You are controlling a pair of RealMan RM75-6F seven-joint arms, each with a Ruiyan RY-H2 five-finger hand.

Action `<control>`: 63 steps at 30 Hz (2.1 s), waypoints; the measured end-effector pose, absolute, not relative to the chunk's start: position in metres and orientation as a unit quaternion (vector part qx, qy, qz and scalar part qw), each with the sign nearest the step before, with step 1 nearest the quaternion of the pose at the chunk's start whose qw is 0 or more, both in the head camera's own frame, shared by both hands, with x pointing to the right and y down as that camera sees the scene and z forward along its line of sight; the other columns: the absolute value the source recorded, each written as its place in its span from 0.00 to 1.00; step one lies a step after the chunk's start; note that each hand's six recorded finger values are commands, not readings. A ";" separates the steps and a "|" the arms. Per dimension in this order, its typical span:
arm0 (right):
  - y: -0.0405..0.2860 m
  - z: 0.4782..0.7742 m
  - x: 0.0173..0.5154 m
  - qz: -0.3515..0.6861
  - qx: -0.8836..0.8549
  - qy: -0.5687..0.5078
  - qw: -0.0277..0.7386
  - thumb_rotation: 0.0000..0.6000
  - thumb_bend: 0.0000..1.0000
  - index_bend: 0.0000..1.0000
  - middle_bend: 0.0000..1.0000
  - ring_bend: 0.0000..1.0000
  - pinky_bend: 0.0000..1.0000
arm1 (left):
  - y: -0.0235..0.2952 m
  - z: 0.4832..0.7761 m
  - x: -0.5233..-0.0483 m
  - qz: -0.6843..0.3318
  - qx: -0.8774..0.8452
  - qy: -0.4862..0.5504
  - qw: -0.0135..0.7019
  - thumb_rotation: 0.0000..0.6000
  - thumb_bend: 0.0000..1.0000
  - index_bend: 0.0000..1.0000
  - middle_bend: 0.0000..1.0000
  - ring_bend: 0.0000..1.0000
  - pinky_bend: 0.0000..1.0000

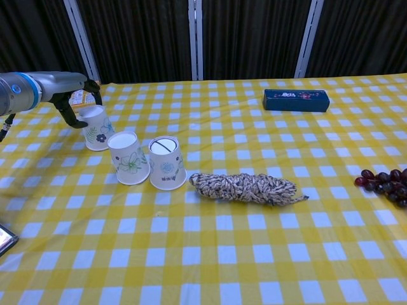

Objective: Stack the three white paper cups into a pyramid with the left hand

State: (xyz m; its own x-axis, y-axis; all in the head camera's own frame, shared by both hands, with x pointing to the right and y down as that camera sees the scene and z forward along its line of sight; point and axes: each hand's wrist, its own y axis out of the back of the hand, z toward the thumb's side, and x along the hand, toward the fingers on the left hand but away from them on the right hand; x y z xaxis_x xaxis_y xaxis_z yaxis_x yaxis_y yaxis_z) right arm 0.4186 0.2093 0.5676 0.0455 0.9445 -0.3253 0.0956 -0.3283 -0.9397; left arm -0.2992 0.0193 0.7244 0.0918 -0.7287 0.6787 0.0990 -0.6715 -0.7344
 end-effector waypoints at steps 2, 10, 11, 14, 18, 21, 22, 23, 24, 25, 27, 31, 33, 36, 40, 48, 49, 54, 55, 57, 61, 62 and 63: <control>0.210 0.567 0.418 0.542 -0.609 -0.428 0.392 1.00 0.07 0.00 0.00 0.00 0.00 | 0.019 0.721 -0.299 -0.628 -0.663 0.240 0.330 1.00 0.39 0.32 0.00 0.00 0.00; 0.211 0.563 0.416 0.536 -0.610 -0.430 0.395 1.00 0.07 0.00 0.00 0.00 0.00 | 0.018 0.691 -0.293 -0.600 -0.676 0.260 0.341 1.00 0.40 0.32 0.00 0.00 0.00; 0.211 0.563 0.416 0.536 -0.610 -0.430 0.395 1.00 0.07 0.00 0.00 0.00 0.00 | 0.018 0.686 -0.292 -0.595 -0.678 0.263 0.342 1.00 0.40 0.32 0.00 0.00 0.00; 0.212 0.563 0.414 0.535 -0.611 -0.429 0.395 1.00 0.07 0.00 0.00 0.00 0.00 | 0.021 0.669 -0.286 -0.576 -0.690 0.270 0.346 1.00 0.40 0.32 0.00 0.00 0.00; 0.213 0.561 0.412 0.531 -0.612 -0.430 0.397 1.00 0.07 0.00 0.00 0.00 0.00 | 0.032 0.642 -0.270 -0.541 -0.713 0.272 0.353 1.00 0.40 0.32 0.00 0.00 0.00; 0.215 0.559 0.410 0.529 -0.614 -0.430 0.398 1.00 0.07 0.00 0.00 0.00 0.00 | 0.042 0.625 -0.259 -0.518 -0.729 0.269 0.357 1.00 0.39 0.32 0.00 0.00 0.00; 0.215 0.559 0.410 0.528 -0.614 -0.430 0.398 1.00 0.07 0.00 0.00 0.00 0.00 | 0.047 0.619 -0.252 -0.507 -0.738 0.266 0.358 1.00 0.39 0.32 0.00 0.00 0.00; 0.216 0.559 0.410 0.528 -0.614 -0.431 0.398 1.00 0.07 0.00 0.00 0.00 0.00 | 0.051 0.613 -0.247 -0.499 -0.744 0.262 0.359 1.00 0.39 0.32 0.00 0.00 0.00; 0.216 0.558 0.411 0.528 -0.614 -0.431 0.397 1.00 0.07 0.00 0.00 0.00 0.00 | 0.056 0.608 -0.241 -0.490 -0.750 0.259 0.361 1.00 0.40 0.31 0.00 0.00 0.00; 0.216 0.558 0.411 0.528 -0.614 -0.432 0.397 1.00 0.07 0.00 0.00 0.00 0.00 | 0.062 0.602 -0.234 -0.480 -0.757 0.253 0.364 1.00 0.39 0.31 0.00 0.00 0.00; 0.216 0.557 0.412 0.528 -0.614 -0.433 0.397 1.00 0.07 0.00 0.00 0.00 0.00 | 0.069 0.593 -0.227 -0.470 -0.762 0.243 0.373 1.00 0.39 0.31 0.00 0.00 0.00; 0.216 0.554 0.412 0.525 -0.614 -0.436 0.397 1.00 0.07 0.00 0.00 0.00 0.00 | 0.076 0.591 -0.217 -0.466 -0.763 0.227 0.387 1.00 0.39 0.31 0.00 0.00 0.00; 0.216 0.553 0.413 0.524 -0.614 -0.437 0.398 1.00 0.07 0.00 0.00 0.00 0.00 | 0.078 0.593 -0.214 -0.467 -0.763 0.221 0.389 1.00 0.39 0.31 0.00 0.00 0.00; 0.216 0.551 0.414 0.522 -0.614 -0.441 0.397 1.00 0.07 0.00 0.00 0.00 0.00 | 0.080 0.597 -0.210 -0.475 -0.760 0.212 0.391 1.00 0.39 0.31 0.00 0.00 0.00; 0.217 0.550 0.414 0.519 -0.615 -0.443 0.396 1.00 0.07 0.00 0.00 0.00 0.00 | 0.081 0.602 -0.210 -0.489 -0.753 0.202 0.393 1.00 0.39 0.30 0.00 0.00 0.00; 0.216 0.547 0.415 0.516 -0.615 -0.446 0.396 1.00 0.07 0.00 0.00 0.00 0.00 | 0.083 0.618 -0.203 -0.505 -0.748 0.191 0.385 1.00 0.40 0.30 0.00 0.00 0.00; 0.216 0.547 0.415 0.516 -0.615 -0.446 0.396 1.00 0.07 0.00 0.00 0.00 0.00 | 0.083 0.620 -0.202 -0.506 -0.748 0.191 0.384 1.00 0.40 0.30 0.00 0.00 0.00; 0.216 0.547 0.415 0.516 -0.616 -0.445 0.396 1.00 0.07 0.00 0.00 0.00 0.00 | 0.081 0.623 -0.199 -0.506 -0.747 0.197 0.383 1.00 0.39 0.30 0.00 0.00 0.00; 0.216 0.547 0.415 0.516 -0.616 -0.445 0.396 1.00 0.07 0.00 0.00 0.00 0.00 | 0.080 0.624 -0.198 -0.506 -0.747 0.198 0.383 1.00 0.39 0.30 0.00 0.00 0.00; 0.216 0.547 0.415 0.516 -0.616 -0.446 0.395 1.00 0.07 0.00 0.00 0.00 0.00 | 0.080 0.625 -0.198 -0.507 -0.747 0.198 0.381 1.00 0.39 0.27 0.00 0.00 0.00; 0.216 0.547 0.415 0.515 -0.615 -0.446 0.396 1.00 0.06 0.00 0.00 0.00 0.00 | 0.082 0.626 -0.199 -0.509 -0.749 0.196 0.377 1.00 0.38 0.14 0.00 0.00 0.00; 0.216 0.547 0.415 0.515 -0.615 -0.446 0.396 1.00 0.07 0.00 0.00 0.00 0.00 | 0.082 0.626 -0.200 -0.509 -0.749 0.195 0.377 1.00 0.38 0.11 0.00 0.00 0.00; 0.217 0.547 0.415 0.515 -0.616 -0.446 0.396 1.00 0.07 0.00 0.00 0.00 0.00 | 0.082 0.626 -0.200 -0.509 -0.749 0.195 0.377 1.00 0.37 0.06 0.00 0.00 0.00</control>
